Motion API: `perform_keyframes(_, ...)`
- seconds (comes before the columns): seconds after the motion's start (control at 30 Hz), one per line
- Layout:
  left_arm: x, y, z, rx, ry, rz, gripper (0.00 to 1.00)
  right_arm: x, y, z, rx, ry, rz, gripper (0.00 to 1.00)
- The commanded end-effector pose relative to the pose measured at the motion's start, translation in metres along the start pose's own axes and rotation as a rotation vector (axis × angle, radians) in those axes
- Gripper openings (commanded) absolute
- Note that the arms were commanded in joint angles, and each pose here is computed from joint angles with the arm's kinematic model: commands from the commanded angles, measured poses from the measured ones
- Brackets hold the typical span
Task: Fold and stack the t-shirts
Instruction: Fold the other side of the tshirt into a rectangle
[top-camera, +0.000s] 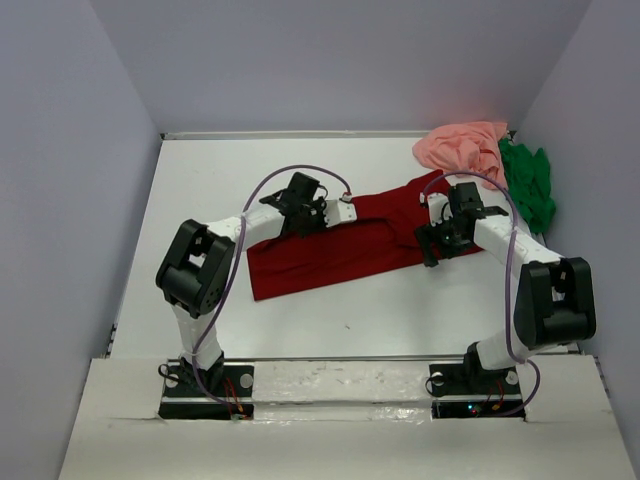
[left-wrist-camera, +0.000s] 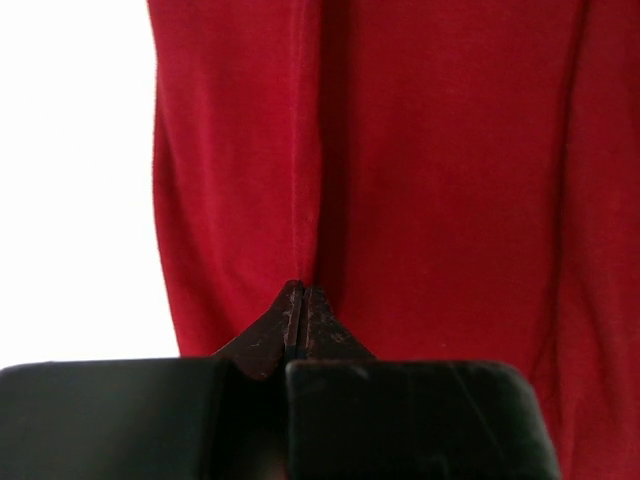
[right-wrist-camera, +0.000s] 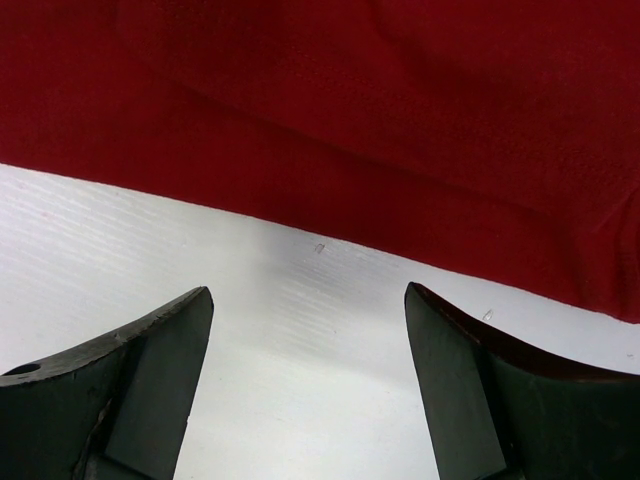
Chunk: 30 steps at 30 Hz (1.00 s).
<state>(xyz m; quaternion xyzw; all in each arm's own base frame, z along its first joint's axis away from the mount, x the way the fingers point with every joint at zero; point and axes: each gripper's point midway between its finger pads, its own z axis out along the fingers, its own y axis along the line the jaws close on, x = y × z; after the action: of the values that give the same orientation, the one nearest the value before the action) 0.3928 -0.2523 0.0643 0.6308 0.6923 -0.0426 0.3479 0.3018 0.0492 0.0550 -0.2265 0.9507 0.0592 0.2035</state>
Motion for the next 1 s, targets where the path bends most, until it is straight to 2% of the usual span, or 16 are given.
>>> perform_keyframes(0.0,-0.003,-0.009,-0.01,0.02,0.0,0.019,0.0,-0.006,-0.004,-0.001,0.011,-0.011,-0.009,0.82)
perform_keyframes(0.23,0.014,-0.037,0.008,0.078,0.06,0.029,0.0,-0.005,-0.003,0.0,0.007,-0.007,-0.008,0.82)
perform_keyframes(0.6,0.025,-0.047,0.022,0.091,0.102,0.014,0.01,-0.004,-0.002,0.002,0.001,0.0,-0.007,0.82)
perform_keyframes(0.73,0.034,-0.051,0.028,0.092,0.142,0.014,0.1,-0.004,-0.002,0.002,0.001,0.0,-0.007,0.83)
perform_keyframes(0.8,0.038,-0.051,0.029,0.089,0.159,0.013,0.21,-0.003,-0.002,0.002,0.0,0.002,-0.007,0.83)
perform_keyframes(0.9,0.041,-0.051,0.031,0.084,0.168,0.004,0.29,-0.003,-0.002,0.002,-0.002,0.001,-0.007,0.83)
perform_keyframes(0.97,0.039,-0.051,0.03,0.081,0.165,0.001,0.41,-0.004,-0.002,0.001,0.0,-0.002,-0.007,0.83)
